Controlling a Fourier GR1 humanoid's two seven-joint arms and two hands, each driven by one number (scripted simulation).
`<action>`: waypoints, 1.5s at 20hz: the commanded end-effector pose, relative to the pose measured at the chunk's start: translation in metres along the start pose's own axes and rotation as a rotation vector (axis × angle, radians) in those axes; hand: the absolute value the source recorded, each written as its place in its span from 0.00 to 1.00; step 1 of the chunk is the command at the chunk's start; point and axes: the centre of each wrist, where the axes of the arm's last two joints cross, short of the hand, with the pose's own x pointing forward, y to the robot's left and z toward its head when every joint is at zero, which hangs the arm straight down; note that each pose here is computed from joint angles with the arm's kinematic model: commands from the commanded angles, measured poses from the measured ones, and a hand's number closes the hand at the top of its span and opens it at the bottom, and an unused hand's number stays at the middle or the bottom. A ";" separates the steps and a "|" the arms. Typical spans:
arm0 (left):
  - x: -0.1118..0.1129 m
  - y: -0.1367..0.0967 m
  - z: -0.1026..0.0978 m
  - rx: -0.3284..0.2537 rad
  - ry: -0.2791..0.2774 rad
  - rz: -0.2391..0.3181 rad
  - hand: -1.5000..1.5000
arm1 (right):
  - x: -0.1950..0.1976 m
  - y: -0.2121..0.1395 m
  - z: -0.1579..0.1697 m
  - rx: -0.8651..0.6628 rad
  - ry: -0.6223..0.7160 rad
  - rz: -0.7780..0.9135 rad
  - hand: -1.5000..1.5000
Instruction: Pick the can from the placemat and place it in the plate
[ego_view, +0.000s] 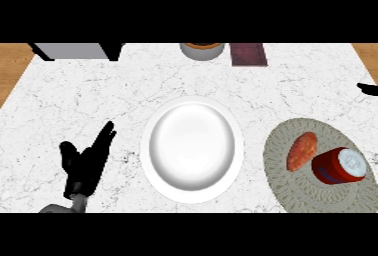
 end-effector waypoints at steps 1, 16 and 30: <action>-0.007 -0.014 -0.002 -0.022 0.050 0.011 0.50 | -0.002 0.023 -0.020 0.073 -0.028 0.007 0.00; -0.007 -0.003 0.013 -0.008 0.039 0.025 0.50 | 0.013 0.065 -0.002 0.165 0.016 0.003 0.00; 0.012 -0.001 0.012 0.003 0.032 0.010 0.50 | 0.018 0.102 -0.014 0.186 0.100 0.114 0.00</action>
